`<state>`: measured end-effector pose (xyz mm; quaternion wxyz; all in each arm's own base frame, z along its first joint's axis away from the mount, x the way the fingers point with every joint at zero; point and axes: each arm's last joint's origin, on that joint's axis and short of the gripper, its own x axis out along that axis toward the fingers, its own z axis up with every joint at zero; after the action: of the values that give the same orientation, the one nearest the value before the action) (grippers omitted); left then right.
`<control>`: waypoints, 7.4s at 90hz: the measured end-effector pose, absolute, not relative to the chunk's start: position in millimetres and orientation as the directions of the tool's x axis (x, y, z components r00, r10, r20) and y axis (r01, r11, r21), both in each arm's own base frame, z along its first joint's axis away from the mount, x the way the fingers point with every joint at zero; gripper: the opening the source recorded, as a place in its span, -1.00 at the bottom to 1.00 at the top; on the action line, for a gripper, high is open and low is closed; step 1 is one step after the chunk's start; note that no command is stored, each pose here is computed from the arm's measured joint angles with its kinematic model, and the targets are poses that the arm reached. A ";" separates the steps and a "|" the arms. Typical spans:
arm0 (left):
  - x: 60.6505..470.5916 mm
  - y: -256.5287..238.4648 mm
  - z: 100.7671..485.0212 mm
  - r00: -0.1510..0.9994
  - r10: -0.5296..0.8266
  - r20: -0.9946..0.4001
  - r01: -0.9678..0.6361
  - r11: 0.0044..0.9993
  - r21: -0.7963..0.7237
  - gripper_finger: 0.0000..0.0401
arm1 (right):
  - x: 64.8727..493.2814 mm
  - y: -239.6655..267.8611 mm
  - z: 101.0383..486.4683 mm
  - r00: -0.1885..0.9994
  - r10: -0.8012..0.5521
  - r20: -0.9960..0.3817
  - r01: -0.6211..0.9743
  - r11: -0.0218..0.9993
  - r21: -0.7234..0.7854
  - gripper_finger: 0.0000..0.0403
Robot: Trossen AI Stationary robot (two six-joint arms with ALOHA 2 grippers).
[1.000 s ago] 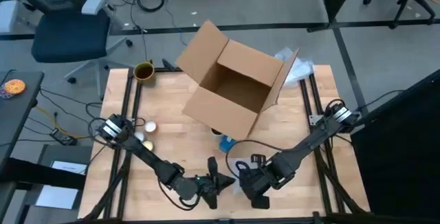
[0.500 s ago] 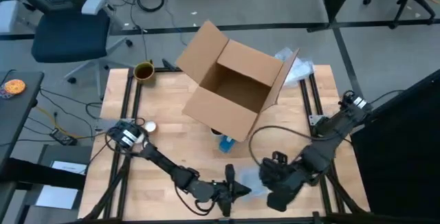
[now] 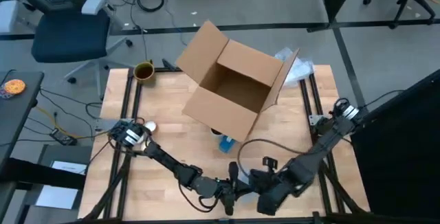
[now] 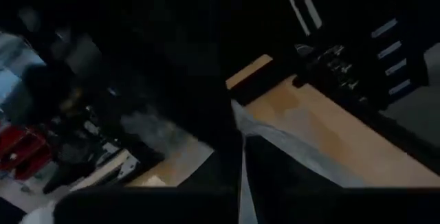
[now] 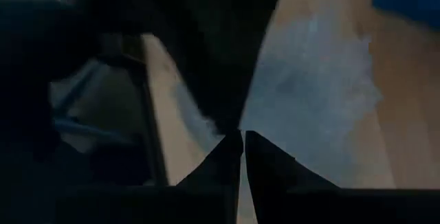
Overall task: Wrap mug
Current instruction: Wrap the blue mug with the bubble wrap on the table
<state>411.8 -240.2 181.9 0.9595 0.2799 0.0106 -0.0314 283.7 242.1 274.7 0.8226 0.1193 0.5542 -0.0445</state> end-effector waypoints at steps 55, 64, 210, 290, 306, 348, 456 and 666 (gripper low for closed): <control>329.5 -279.7 238.8 0.952 0.065 -0.300 0.091 0.874 0.477 -0.35 | 298.0 237.5 227.3 0.212 -0.030 -0.977 0.037 0.999 -0.023 -1.00; 320.0 -274.3 223.1 0.885 0.052 -0.462 0.137 0.920 0.367 -0.35 | 300.8 229.3 213.4 0.199 -0.036 -0.979 0.006 0.999 -0.036 -1.00; 373.2 -234.8 162.5 0.976 -0.014 -0.218 0.038 0.994 0.107 -0.35 | 323.6 225.5 258.1 0.317 -0.005 -0.948 -0.003 1.000 -0.006 -1.00; 352.2 -246.3 184.4 0.967 0.037 -0.251 0.038 0.958 0.285 -0.35 | 310.3 235.4 259.5 0.206 0.142 -0.968 0.071 0.985 0.159 -1.00; 351.2 -248.4 185.3 0.969 0.029 -0.244 0.041 0.960 0.278 -0.35 | 304.0 242.7 247.8 0.187 0.165 -0.968 0.091 0.979 0.185 -1.00; 351.6 -248.3 186.3 0.971 0.028 -0.236 0.038 0.962 0.271 -0.35 | 305.9 219.5 179.7 0.195 0.193 -0.962 0.138 0.965 0.222 -1.00; 346.6 -255.5 186.0 0.971 0.000 -0.240 0.062 0.966 0.253 -0.35 | 307.3 217.8 190.8 0.223 0.110 -0.969 0.212 0.965 0.158 -1.00; 369.4 -241.9 148.9 0.964 -0.027 -0.265 0.057 0.992 0.109 -0.35 | 292.0 236.9 206.2 0.302 -0.020 -0.953 0.158 0.987 0.030 -1.00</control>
<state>369.4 -241.9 148.9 0.9892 0.0579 0.1326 -0.0212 292.0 236.9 206.2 0.8047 0.0588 0.5882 -0.0553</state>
